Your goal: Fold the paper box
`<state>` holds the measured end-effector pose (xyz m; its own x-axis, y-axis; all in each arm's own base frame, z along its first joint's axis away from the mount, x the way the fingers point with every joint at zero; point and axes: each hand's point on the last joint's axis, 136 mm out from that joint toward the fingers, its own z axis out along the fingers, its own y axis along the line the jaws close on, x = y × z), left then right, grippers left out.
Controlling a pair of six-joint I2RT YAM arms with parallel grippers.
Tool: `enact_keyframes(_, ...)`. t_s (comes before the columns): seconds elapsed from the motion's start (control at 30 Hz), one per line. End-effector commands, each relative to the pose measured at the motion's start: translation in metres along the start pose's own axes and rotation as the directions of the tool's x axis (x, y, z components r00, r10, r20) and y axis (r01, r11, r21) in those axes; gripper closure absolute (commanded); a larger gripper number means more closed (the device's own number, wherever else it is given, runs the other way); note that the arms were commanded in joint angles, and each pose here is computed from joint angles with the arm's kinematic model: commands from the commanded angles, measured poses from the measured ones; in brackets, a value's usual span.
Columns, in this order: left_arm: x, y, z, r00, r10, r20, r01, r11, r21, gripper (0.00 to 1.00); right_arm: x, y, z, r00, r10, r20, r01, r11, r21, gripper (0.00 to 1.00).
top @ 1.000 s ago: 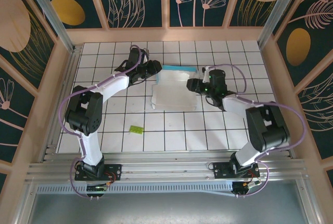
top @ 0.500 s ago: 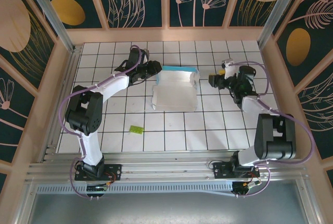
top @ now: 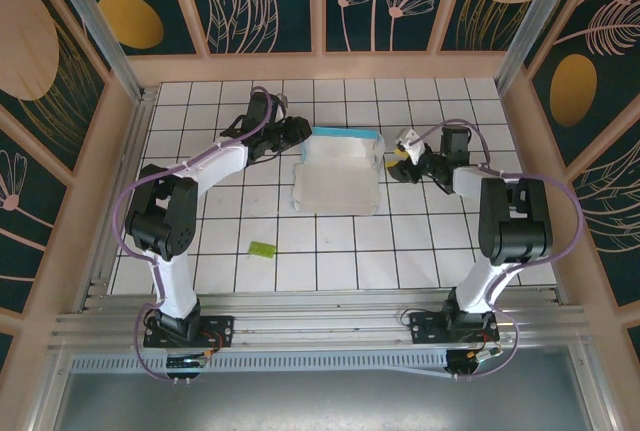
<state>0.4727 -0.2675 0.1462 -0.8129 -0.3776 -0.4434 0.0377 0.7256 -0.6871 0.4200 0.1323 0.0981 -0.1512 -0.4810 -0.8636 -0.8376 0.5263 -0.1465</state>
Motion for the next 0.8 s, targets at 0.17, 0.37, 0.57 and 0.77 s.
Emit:
enact_keyframes(0.17,0.000,-0.009,-0.001,1.000,0.008,-0.006,-0.008,1.000,0.029,0.66,0.002,-0.005,0.021,0.989,-0.139,-0.058,0.138,0.990,-0.022,0.51)
enact_keyframes(0.37,0.001,-0.009,0.000,1.000,0.006,-0.012,-0.006,1.000,0.028,0.66,-0.007,-0.001,0.032,0.987,-0.151,-0.047,0.149,0.988,-0.045,0.53)
enact_keyframes(0.57,0.001,-0.009,0.000,1.000,0.007,-0.011,-0.007,1.000,0.029,0.66,-0.015,0.003,0.035,0.992,-0.122,-0.036,0.120,0.990,-0.074,0.56)
enact_keyframes(0.77,0.000,-0.010,0.000,1.000,0.006,-0.010,-0.006,0.999,0.032,0.66,-0.021,-0.004,0.036,0.998,-0.053,-0.027,0.051,0.998,-0.048,0.57)
